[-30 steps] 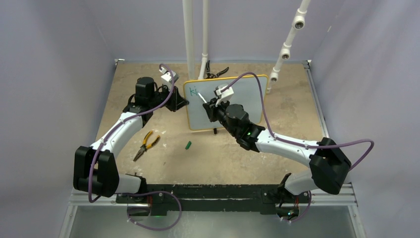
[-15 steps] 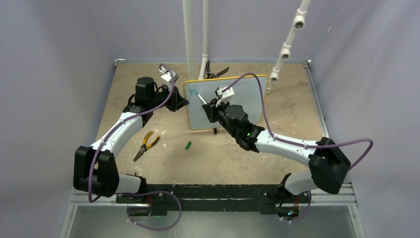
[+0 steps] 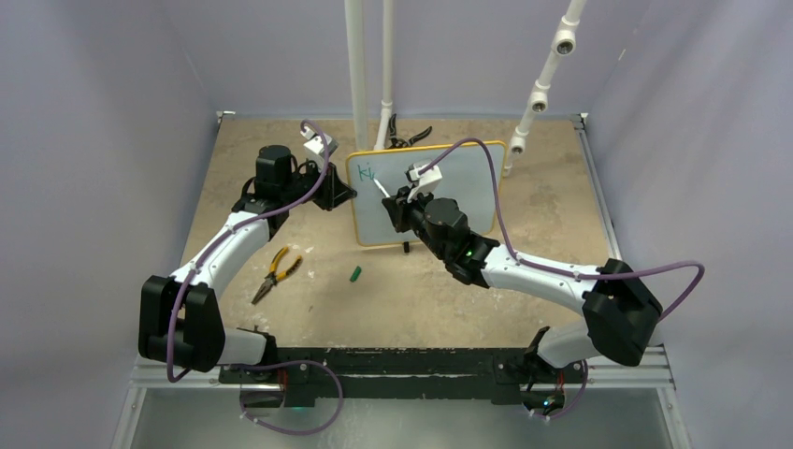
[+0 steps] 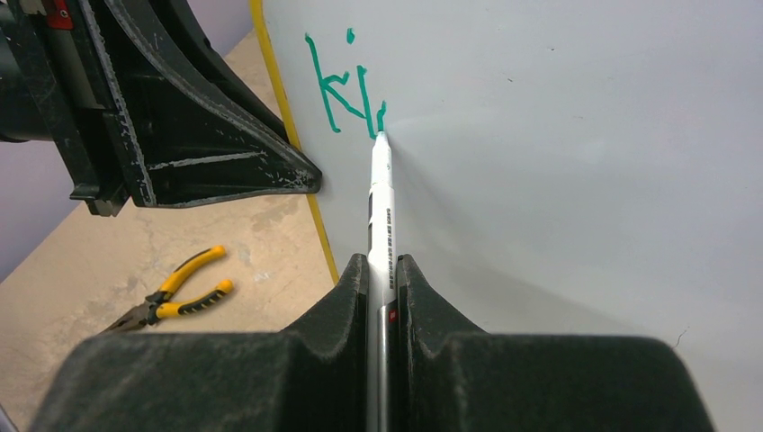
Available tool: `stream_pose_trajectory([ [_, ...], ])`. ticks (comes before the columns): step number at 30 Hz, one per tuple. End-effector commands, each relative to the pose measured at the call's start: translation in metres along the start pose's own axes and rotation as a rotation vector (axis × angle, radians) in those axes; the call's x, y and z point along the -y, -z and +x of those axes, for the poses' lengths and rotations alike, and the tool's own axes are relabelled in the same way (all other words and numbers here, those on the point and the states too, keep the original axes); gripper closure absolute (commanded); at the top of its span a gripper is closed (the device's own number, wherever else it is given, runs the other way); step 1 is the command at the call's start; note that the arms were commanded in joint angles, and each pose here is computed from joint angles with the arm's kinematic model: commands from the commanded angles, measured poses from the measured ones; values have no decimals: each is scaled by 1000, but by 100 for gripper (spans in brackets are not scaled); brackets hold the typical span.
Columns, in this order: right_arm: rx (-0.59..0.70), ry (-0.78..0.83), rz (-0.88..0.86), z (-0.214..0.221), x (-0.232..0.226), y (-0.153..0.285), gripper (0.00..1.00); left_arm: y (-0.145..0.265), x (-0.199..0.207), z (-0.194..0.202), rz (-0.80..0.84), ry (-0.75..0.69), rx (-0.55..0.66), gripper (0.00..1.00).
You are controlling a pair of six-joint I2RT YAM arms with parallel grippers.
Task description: Write a sentence on the whiteboard
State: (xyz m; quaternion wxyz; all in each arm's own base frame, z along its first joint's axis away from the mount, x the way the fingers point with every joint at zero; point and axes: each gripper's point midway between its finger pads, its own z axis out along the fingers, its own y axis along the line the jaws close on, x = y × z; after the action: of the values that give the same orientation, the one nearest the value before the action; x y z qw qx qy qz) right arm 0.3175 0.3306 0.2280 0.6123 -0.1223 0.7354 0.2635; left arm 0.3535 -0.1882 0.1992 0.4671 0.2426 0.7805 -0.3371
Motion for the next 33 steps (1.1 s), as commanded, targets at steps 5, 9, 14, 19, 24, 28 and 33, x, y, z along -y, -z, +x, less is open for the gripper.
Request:
stream_pose_trajectory([
  [5,89,0,70,-30,10,-4,100,3,-2,-22,-19,-60,53,100],
  [9,109,5,70,-38,9,-4,100,3,-2,-22,-19,-60,54,100],
  [14,121,11,63,-43,7,-5,100,3,-2,-22,-20,-60,53,100],
  [19,136,13,61,-48,6,-5,100,3,-2,-21,-20,-59,52,100],
  [24,142,19,63,-51,6,-6,100,2,-2,-22,-19,-61,52,100],
  [28,147,14,75,-52,8,-6,100,2,-2,-21,-19,-60,51,100],
  [33,153,9,100,-53,13,-3,100,3,-2,-22,-19,-61,53,100],
])
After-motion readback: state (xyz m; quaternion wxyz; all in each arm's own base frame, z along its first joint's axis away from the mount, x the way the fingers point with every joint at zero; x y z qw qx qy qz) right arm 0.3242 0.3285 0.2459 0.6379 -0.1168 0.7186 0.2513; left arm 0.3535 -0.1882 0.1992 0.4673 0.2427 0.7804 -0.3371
